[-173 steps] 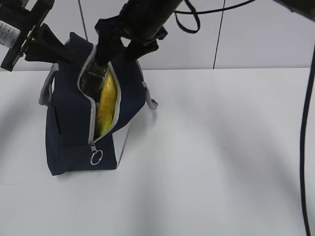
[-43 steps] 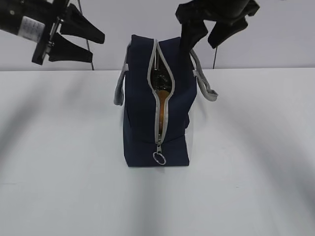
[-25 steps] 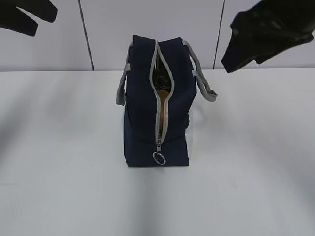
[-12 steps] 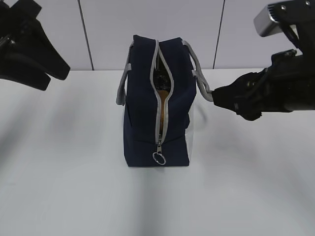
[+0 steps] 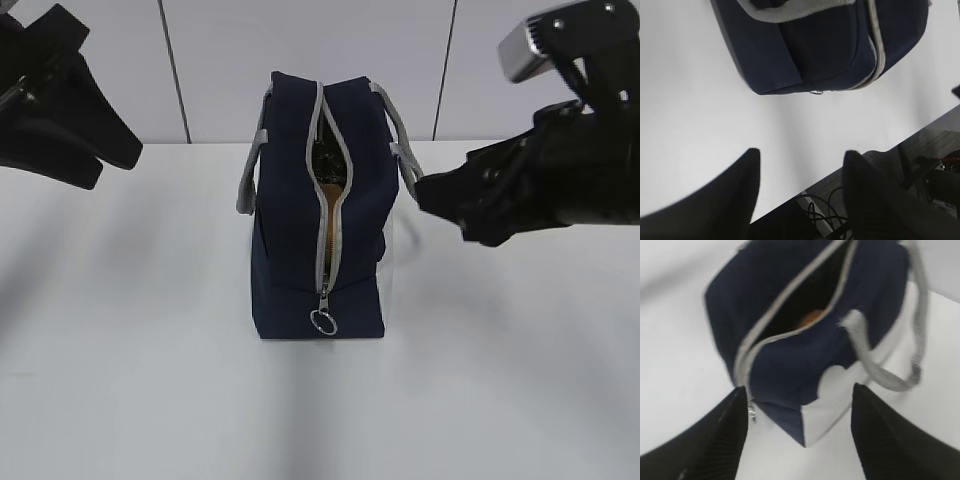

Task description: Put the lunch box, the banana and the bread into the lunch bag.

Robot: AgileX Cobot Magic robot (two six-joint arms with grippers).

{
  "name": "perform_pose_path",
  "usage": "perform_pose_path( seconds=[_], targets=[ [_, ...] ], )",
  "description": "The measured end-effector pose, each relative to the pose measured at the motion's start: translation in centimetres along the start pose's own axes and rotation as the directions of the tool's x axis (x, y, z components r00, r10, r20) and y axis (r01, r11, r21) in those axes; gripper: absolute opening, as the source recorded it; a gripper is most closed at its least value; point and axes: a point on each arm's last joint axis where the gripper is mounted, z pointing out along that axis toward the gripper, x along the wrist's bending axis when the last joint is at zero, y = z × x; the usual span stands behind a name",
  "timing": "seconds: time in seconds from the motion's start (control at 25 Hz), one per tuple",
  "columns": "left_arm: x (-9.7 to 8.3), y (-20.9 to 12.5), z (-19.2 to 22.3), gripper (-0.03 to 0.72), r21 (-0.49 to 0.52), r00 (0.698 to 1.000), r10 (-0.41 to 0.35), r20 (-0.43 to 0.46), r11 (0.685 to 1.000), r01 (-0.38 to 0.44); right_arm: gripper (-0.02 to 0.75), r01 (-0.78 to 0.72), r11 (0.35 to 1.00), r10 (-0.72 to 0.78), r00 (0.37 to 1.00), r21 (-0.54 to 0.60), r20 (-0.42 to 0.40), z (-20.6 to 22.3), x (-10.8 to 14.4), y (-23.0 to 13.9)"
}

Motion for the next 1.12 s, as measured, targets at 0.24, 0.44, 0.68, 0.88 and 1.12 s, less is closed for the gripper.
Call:
perform_pose_path(
  seconds=[0.24, 0.44, 0.68, 0.88, 1.12],
  targets=[
    [0.1, 0.1, 0.0, 0.375, -0.013, 1.000, 0.002, -0.008, 1.000, -0.002, 0.477, 0.082, 0.993, -0.094, 0.982, -0.080, -0.165, 0.6, 3.9, -0.3],
    [0.1, 0.1, 0.0, 0.366, -0.015, 1.000, 0.002, -0.011, 1.000, -0.002, 0.464, 0.096, 0.992, -0.104, 0.989, -0.078, -0.108, 1.1, 4.0, -1.9],
    [0.1, 0.1, 0.0, 0.363, -0.015, 1.000, 0.001, -0.013, 1.000, -0.001, 0.458, 0.105, 0.986, -0.128, 0.973, -0.126, -0.191, 1.0, 4.9, -1.7],
    [0.1, 0.1, 0.0, 0.362, -0.015, 1.000, 0.002, -0.014, 1.000, -0.002, 0.457, 0.115, 0.992, -0.126, 0.928, -0.051, -0.351, 2.3, 6.3, -3.5],
    [0.2, 0.1, 0.0, 0.361, -0.014, 1.000, 0.003, -0.018, 1.000, -0.004, 0.426, 0.104, 0.968, -0.052, 0.973, 0.229, -0.223, 5.6, 5.2, -7.3]
  ],
)
